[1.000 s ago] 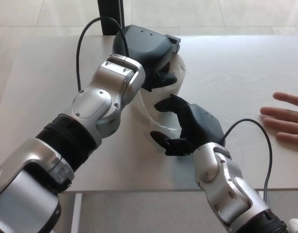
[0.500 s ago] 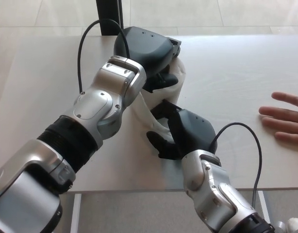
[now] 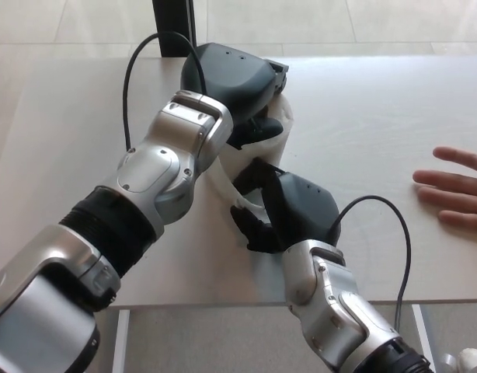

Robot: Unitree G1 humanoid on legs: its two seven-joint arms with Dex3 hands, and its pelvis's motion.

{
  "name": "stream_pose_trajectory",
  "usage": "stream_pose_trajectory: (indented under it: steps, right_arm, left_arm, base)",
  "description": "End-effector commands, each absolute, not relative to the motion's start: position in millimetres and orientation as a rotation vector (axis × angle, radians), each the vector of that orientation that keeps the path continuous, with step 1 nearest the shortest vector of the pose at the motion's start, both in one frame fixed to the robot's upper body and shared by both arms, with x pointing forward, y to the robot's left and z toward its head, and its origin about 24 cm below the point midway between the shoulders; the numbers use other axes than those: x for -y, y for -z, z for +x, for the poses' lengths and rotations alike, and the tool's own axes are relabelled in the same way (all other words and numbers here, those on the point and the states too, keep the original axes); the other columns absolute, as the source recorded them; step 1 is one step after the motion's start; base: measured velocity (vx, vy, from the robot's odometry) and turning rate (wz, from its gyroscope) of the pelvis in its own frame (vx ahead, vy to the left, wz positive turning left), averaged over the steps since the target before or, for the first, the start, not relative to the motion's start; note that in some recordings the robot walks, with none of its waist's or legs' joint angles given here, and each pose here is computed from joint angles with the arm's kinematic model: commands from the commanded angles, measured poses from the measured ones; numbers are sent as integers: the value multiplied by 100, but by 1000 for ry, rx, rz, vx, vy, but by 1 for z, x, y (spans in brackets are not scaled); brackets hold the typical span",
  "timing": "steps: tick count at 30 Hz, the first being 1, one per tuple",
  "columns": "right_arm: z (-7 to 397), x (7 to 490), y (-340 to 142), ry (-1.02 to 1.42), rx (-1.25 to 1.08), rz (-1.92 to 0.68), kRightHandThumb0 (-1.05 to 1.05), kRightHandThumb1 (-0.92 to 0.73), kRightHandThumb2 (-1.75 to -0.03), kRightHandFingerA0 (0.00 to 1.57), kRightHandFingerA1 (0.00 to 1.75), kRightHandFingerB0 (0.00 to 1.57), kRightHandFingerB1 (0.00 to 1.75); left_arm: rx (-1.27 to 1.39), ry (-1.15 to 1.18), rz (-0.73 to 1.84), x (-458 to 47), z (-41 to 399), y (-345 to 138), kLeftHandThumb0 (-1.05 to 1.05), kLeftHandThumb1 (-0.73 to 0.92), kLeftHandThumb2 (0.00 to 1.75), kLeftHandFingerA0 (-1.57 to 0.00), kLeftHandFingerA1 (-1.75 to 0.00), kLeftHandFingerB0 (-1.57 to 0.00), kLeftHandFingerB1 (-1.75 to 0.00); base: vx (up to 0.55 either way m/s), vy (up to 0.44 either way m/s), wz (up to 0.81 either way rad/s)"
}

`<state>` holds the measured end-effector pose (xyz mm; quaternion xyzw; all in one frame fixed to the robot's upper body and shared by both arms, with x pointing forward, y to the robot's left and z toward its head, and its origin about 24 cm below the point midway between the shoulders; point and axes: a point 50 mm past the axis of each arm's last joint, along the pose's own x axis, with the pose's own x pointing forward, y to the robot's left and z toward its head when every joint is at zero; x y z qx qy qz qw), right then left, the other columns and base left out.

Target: A toilet paper roll is kept in the middle of the desk infront of the robot. The robot places its left hand on the top of the toilet paper roll to hold it still and uses its right hand to tear off a piece of toilet paper from it and hands the paper to a person

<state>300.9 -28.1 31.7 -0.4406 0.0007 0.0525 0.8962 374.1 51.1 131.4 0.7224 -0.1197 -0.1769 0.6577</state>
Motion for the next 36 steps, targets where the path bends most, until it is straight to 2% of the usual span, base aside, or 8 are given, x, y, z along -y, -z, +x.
stream_pose_trajectory:
  steps: [1, 15, 17, 21, 22, 26, 27, 36]
  right_arm:
    - [295, 30, -18, -113, -61, -904, -47, -72, -72, 59, 157, 33, 104]
    - [282, 31, -22, 17, 81, -682, -37, -78, -83, 65, 175, 26, 137]
    - [277, 31, -21, 47, 147, -642, -33, -78, -70, 70, 175, 18, 99]
    - [272, 33, -20, 81, 122, -470, -48, -90, -68, 93, 175, 66, 168]
    - [271, 37, -19, 79, 95, -418, -44, -88, -73, 88, 163, 70, 125]
    - [268, 54, -11, 81, 39, -389, -22, -50, -153, 111, 175, 86, 175]
    - [268, 57, -10, 94, 31, -378, -14, -77, -142, 126, 136, 122, 134]
    - [265, 72, -9, 270, 56, -245, -31, -57, -141, 115, 175, 90, 175]
  left_arm:
    - [240, 464, 1616, -49, 369, -117, -79, 73, 99, -93, -118, -57, -63]
    - [207, 477, 1636, -54, 366, -108, -76, 92, 72, -77, -107, -43, -47]
    - [223, 468, 1634, -57, 364, -104, -75, 92, 72, -81, -114, -56, -55]
    - [185, 463, 1641, -63, 364, -102, -75, 92, 74, -71, -85, -42, -47]
    - [167, 439, 1614, -66, 365, -103, -74, 92, 70, -79, -133, -38, -43]
    - [150, 406, 1582, -77, 368, -114, -72, 92, 71, -67, -83, -41, -46]
    - [149, 402, 1580, -80, 369, -116, -72, 92, 72, -73, -96, -40, -47]
    - [62, 349, 1536, -100, 369, -111, -73, 92, 71, -73, -81, -43, -43]
  base:
    - [0, 0, 0]
    - [0, 0, 0]
    - [0, 0, 0]
    - [0, 0, 0]
    - [0, 0, 0]
    - [0, 0, 0]
    - [0, 0, 0]
    - [0, 0, 0]
